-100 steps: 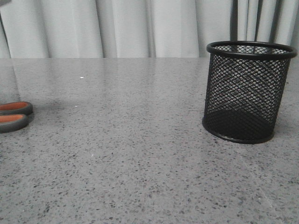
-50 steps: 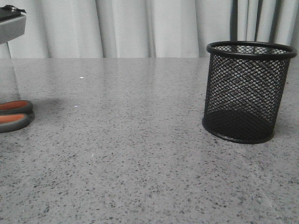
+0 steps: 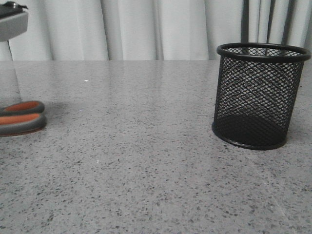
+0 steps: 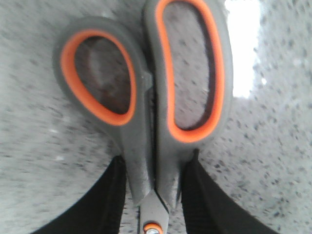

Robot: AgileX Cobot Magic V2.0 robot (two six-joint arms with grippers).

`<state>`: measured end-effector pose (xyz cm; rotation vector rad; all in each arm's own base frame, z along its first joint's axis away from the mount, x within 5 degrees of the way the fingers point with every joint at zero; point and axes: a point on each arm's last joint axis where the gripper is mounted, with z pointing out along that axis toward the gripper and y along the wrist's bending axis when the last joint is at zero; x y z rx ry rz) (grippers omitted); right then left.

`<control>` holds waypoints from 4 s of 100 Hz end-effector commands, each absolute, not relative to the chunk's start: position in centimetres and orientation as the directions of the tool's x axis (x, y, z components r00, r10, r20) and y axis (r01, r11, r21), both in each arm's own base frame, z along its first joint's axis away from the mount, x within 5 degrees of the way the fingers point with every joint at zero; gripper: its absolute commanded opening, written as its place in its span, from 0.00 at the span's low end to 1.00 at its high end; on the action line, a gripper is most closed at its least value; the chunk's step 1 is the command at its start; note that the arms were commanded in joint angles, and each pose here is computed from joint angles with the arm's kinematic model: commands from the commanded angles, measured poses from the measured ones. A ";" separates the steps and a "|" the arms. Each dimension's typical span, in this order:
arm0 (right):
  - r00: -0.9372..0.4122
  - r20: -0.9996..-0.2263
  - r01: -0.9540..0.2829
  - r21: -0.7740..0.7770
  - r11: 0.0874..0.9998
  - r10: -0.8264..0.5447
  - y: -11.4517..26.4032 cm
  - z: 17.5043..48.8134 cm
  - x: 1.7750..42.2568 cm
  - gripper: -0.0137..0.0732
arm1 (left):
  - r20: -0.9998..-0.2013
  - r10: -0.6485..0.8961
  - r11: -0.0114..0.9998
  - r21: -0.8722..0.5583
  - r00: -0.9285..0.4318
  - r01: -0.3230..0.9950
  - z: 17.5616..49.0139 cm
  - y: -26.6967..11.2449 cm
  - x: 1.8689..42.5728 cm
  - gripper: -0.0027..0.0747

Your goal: Put scissors into bucket

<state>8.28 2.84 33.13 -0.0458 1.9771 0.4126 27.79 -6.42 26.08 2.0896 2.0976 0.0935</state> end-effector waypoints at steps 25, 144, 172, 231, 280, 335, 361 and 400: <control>-0.317 -0.913 -0.586 0.402 0.703 0.257 6.1 36.7 7.3 0.68 | -0.213 0.958 -0.015 0.636 0.194 0.772 35.4 -9.4 23.7 0.11; -0.560 -0.814 -0.661 0.553 0.507 0.158 15.3 38.2 16.7 0.14 | -0.261 0.650 -0.134 0.885 0.714 0.446 41.4 -20.0 15.3 0.11; -0.519 -0.842 -0.694 0.515 0.503 0.147 15.6 39.3 17.0 0.08 | -0.255 0.649 -0.128 0.892 0.716 0.433 41.7 -19.6 15.0 0.11; -0.350 -0.922 -0.761 0.384 0.522 0.168 14.1 43.2 15.6 0.08 | -0.394 0.559 0.101 0.906 0.730 0.412 45.1 -17.7 13.0 0.42; -0.465 -0.882 -0.701 0.317 0.639 -0.072 9.2 45.8 15.1 0.08 | -0.555 0.297 0.434 0.803 0.777 0.408 50.9 -7.2 4.0 0.07; -0.641 -0.739 -0.450 0.139 0.882 -0.210 5.0 45.4 11.3 0.08 | -0.565 0.387 0.266 0.825 0.729 0.498 48.2 -6.4 3.0 0.01; -0.700 -0.681 -0.430 0.162 0.888 -0.215 4.8 42.2 10.1 0.08 | -0.540 0.435 0.220 0.840 0.721 0.496 47.2 -6.6 3.3 0.01; -0.847 -0.472 -0.387 0.234 0.892 -0.244 6.6 38.3 16.9 0.08 | -0.537 0.438 0.220 0.842 0.721 0.493 47.2 -6.6 3.4 0.01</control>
